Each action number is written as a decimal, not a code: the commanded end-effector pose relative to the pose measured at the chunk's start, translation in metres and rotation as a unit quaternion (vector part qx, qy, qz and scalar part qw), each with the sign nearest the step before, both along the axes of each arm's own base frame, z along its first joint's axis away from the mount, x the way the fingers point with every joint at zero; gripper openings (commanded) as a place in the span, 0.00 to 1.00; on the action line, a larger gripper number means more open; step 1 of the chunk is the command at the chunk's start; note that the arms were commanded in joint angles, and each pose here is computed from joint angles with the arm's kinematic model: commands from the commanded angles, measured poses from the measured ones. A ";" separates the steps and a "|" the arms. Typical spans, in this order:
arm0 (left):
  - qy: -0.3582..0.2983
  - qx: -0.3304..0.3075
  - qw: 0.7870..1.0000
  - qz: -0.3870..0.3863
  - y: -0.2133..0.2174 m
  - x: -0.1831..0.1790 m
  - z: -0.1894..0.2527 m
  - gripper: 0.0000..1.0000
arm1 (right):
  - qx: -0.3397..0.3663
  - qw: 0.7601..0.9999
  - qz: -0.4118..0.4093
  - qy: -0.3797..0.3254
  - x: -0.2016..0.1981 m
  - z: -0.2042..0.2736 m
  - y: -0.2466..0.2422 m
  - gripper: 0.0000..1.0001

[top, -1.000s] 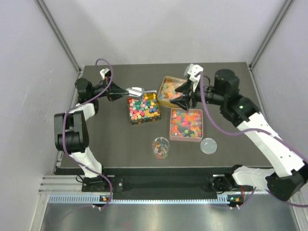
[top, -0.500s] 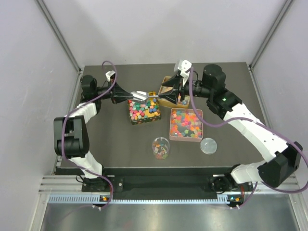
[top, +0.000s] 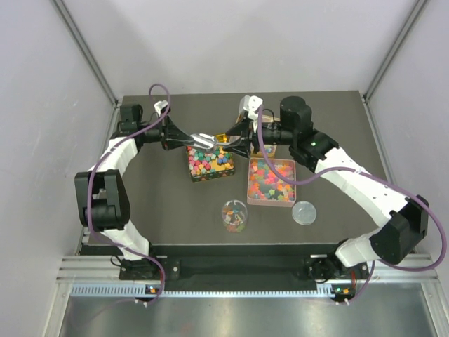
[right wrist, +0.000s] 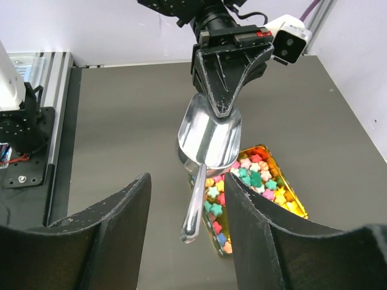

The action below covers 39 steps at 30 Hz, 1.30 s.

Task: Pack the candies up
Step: Adjust the spatula.

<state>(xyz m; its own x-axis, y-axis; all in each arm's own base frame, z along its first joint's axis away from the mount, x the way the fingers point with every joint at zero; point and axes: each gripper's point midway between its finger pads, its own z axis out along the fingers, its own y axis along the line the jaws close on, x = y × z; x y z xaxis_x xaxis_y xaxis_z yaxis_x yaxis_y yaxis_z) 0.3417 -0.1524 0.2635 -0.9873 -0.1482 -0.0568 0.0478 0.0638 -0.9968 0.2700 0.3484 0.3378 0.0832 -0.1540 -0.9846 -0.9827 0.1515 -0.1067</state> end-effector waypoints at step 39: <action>-0.041 -0.029 0.998 -0.046 0.001 -0.025 0.027 0.00 | 0.075 0.994 -0.022 0.081 0.021 0.007 0.010 0.46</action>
<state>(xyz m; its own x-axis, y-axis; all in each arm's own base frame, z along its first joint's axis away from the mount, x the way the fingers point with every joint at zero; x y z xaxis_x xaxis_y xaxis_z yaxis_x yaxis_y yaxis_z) 0.3408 -0.1524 0.2628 -0.9876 -0.1476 -0.0538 0.0447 0.0643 -0.9969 0.2860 0.3524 0.3025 -0.1532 -0.0865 -0.9844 -0.9664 0.2214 0.1309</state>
